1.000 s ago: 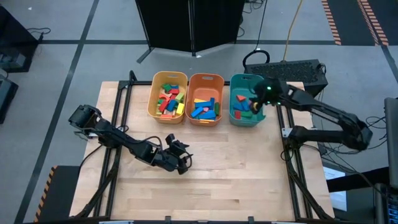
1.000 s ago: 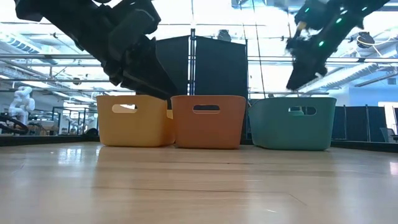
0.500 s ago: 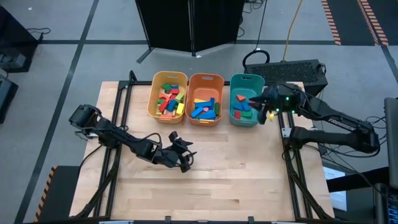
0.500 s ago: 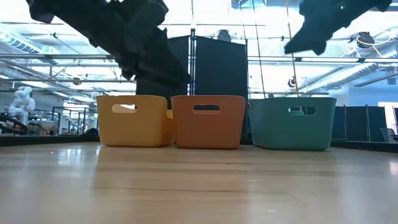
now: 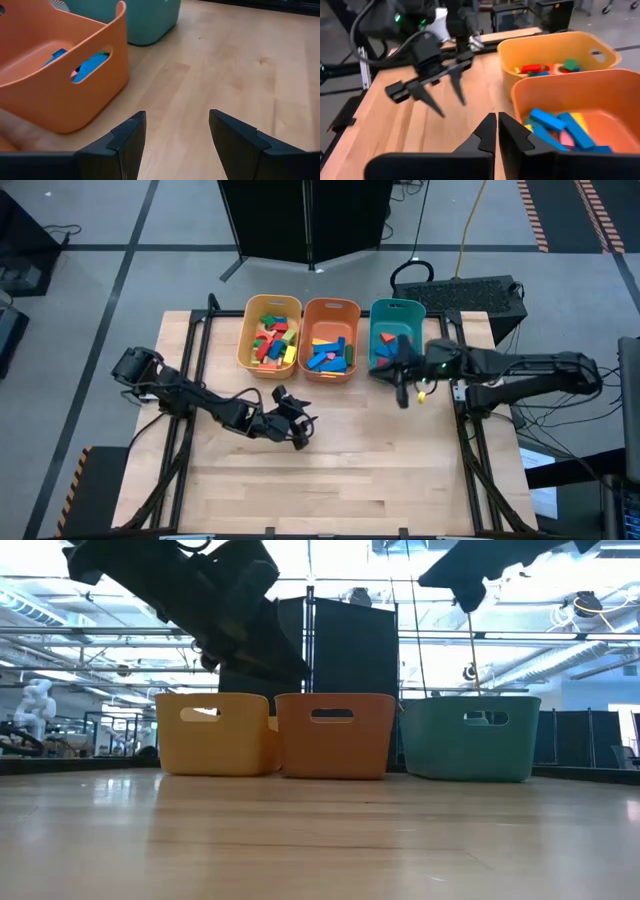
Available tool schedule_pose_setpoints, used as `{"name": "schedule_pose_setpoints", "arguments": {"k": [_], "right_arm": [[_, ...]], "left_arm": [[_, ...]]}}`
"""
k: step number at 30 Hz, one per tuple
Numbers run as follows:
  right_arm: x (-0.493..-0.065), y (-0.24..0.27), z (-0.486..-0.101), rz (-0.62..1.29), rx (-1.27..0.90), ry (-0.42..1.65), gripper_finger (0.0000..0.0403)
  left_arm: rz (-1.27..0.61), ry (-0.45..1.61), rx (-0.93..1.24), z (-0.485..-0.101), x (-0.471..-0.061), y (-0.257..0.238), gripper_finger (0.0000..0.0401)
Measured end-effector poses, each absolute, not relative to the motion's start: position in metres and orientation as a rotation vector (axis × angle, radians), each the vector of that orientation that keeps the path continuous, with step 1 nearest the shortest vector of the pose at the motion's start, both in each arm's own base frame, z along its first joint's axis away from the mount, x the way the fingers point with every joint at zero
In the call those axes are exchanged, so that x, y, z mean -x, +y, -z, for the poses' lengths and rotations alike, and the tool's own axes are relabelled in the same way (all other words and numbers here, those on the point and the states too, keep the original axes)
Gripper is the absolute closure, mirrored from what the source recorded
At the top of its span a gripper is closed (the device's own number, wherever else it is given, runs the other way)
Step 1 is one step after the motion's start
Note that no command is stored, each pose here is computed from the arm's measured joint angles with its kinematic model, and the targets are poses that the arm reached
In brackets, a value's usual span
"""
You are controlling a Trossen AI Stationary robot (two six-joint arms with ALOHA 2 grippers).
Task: Sort blocks by size
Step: Return to Home Position
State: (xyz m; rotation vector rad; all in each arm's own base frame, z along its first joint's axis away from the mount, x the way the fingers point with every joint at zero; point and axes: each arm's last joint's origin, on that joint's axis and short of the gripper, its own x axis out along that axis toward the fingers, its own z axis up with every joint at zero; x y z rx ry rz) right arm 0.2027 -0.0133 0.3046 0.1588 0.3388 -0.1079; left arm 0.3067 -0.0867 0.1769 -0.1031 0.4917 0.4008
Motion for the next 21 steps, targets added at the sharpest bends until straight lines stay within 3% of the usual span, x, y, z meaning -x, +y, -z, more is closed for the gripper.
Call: {"name": "schedule_pose_setpoints", "arguments": {"k": [13, 21], "right_arm": [[-0.258, 0.06, -0.267, 0.004, -0.113, 0.359, 0.0402], [-0.264, 0.09, -0.248, -0.007, -0.058, 0.374, 0.0403]], "left_arm": [[-0.449, 0.464, 0.129, -0.179, -0.312, -0.071, 0.0183], [-0.442, 0.426, 0.078, -0.184, -0.317, -0.065, 0.0189]]}}
